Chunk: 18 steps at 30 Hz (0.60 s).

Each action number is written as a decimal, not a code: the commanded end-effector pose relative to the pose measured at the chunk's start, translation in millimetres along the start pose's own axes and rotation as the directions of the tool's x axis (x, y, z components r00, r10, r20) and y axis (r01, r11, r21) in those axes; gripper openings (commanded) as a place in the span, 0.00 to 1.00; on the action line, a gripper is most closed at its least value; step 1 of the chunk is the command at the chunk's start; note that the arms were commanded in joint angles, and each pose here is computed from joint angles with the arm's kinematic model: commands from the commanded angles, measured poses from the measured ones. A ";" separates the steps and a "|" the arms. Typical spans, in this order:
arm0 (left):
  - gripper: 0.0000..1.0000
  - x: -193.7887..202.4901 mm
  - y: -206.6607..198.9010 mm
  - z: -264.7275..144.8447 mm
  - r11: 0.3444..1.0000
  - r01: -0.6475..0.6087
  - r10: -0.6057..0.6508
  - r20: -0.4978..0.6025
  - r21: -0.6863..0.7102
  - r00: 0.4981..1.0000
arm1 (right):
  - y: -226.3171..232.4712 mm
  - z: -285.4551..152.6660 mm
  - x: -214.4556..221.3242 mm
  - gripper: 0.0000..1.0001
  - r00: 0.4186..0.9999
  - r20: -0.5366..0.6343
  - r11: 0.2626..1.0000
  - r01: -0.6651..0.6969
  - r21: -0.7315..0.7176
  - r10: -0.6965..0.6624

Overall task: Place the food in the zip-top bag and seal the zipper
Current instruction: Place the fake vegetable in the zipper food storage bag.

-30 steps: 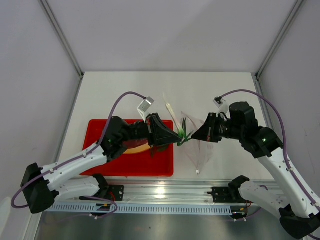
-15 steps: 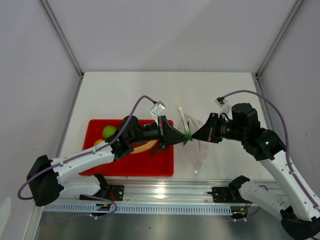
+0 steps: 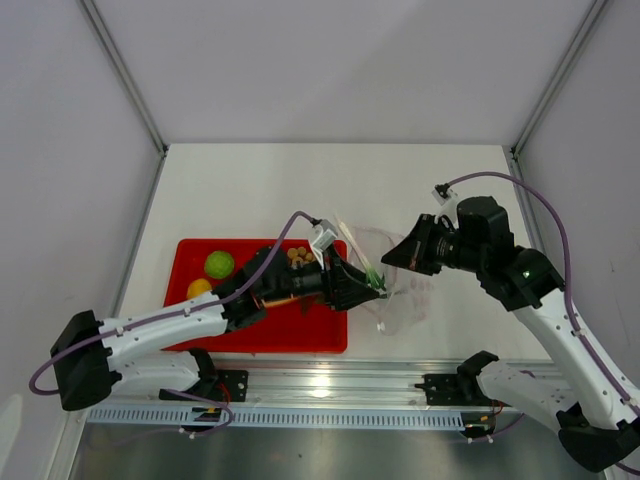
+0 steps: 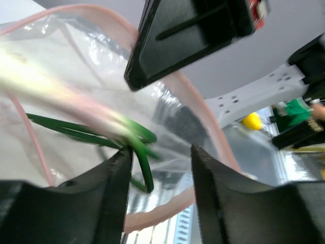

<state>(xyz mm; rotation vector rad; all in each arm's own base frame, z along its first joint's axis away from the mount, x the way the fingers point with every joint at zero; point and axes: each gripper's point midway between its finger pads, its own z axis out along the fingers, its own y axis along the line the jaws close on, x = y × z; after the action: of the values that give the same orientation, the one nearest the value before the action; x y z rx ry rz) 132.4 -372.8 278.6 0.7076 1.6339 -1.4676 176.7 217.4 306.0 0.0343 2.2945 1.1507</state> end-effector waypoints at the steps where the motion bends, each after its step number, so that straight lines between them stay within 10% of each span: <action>1: 0.57 -8.1 0.7 -8.3 0.996 -0.083 0.085 0.055 -0.030 0.995 | 21.7 -6.0 -21.9 0.00 0.997 0.076 0.999 0.020 -0.051 -0.016; 6: 0.99 -25.1 0.6 -20.1 0.987 -0.131 0.139 0.096 -0.090 0.986 | 28.4 -6.7 -21.8 0.00 0.998 0.065 0.997 0.028 -0.079 -0.023; 18: 0.97 -73.7 9.0 -72.6 0.943 -0.058 0.137 0.224 -0.328 0.965 | 25.4 -13.6 -8.8 0.00 0.996 0.036 0.992 0.087 -0.093 -0.084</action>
<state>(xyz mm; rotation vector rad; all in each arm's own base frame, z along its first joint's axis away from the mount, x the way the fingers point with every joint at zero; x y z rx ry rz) 153.5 -311.3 313.2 0.5157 1.5815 -1.1906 177.1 220.9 315.0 0.0004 2.2705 1.1746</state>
